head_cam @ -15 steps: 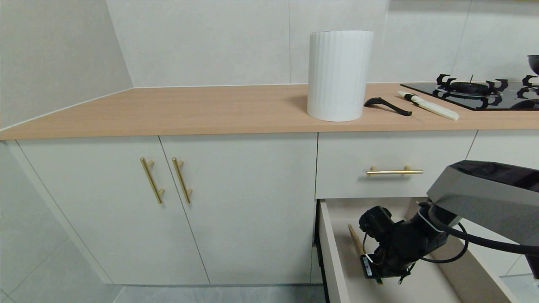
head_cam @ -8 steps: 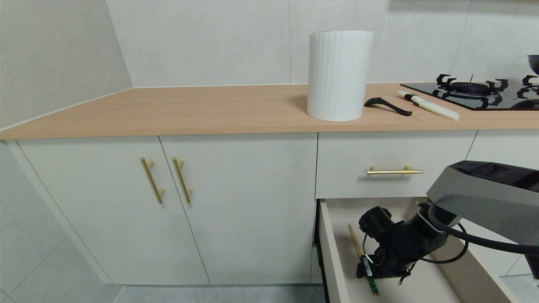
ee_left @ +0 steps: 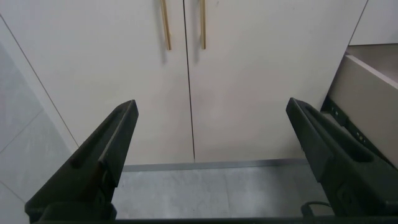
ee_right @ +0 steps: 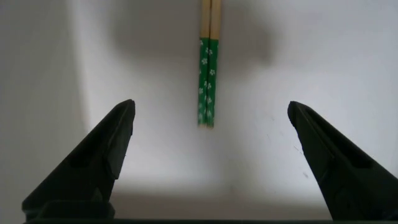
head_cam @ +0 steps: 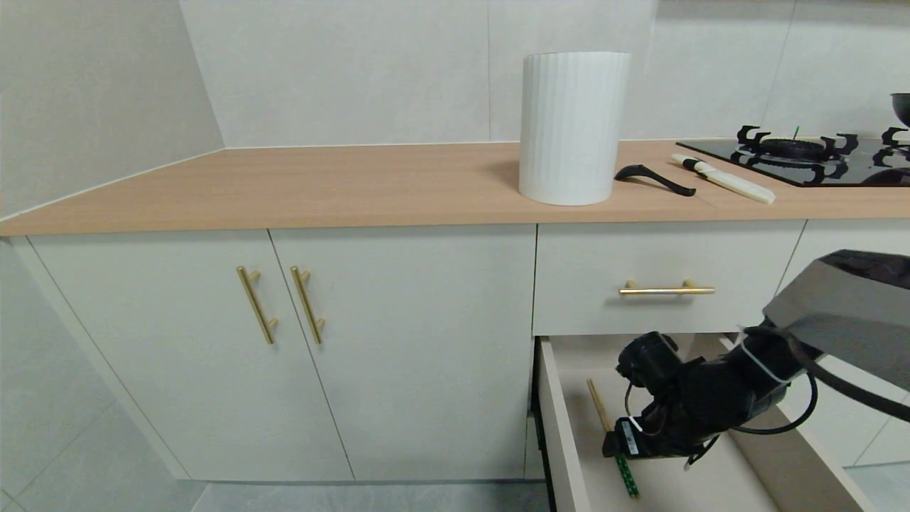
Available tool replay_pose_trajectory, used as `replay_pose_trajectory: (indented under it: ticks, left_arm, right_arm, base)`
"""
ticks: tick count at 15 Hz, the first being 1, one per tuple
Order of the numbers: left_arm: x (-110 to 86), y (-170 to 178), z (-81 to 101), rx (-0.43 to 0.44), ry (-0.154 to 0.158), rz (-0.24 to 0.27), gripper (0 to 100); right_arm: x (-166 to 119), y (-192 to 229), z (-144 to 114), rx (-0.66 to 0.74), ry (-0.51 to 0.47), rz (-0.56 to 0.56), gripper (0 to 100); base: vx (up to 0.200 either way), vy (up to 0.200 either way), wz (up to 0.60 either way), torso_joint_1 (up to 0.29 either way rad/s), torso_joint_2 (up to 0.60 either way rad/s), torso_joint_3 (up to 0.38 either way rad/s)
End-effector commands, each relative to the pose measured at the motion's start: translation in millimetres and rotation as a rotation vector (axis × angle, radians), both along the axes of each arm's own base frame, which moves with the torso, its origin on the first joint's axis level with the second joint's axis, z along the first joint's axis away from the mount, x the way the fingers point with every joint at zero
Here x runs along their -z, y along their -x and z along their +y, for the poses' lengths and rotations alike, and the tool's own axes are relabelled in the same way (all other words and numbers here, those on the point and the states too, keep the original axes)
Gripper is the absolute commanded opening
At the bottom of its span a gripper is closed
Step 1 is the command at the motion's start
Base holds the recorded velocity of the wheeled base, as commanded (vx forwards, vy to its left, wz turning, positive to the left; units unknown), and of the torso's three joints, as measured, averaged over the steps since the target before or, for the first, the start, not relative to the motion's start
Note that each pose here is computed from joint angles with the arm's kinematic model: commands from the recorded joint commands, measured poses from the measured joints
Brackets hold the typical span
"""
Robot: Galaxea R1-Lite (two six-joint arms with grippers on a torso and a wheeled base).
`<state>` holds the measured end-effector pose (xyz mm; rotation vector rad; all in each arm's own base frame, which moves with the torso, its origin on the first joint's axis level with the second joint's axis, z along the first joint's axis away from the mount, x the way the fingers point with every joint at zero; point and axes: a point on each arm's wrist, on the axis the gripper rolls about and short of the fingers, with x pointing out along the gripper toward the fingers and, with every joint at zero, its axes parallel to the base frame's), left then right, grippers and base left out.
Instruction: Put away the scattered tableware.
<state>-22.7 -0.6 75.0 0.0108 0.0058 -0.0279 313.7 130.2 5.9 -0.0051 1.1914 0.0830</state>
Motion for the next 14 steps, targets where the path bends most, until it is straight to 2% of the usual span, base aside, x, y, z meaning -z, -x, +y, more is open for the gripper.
replay_pose_trajectory:
  ticks: [1,4,7,14]
  left_arm:
    - [0.0,0,0.0,0.0,0.0,0.0,100]
    - [0.0,0,0.0,0.0,0.0,0.0,100]
    - [0.0,0,0.0,0.0,0.0,0.0,100]
    - [0.0,0,0.0,0.0,0.0,0.0,100]
  right_arm:
    - [-78,16,-29,0.005,-0.058,-0.141,100]
    - [-139,31,-74,0.057,-0.062,-0.319,100]
    - [-171,47,-99,0.051,-0.081,-0.432,100]
    - [-171,48,-105,0.048,-0.068,-0.435,100]
  base:
    - [0.0,0.0,0.0,0.0,0.0,0.0]
    - [0.0,0.0,0.0,0.0,0.0,0.0]
    - [0.0,0.0,0.0,0.0,0.0,0.0]
    - [0.0,0.0,0.0,0.006,-0.02,-0.014]
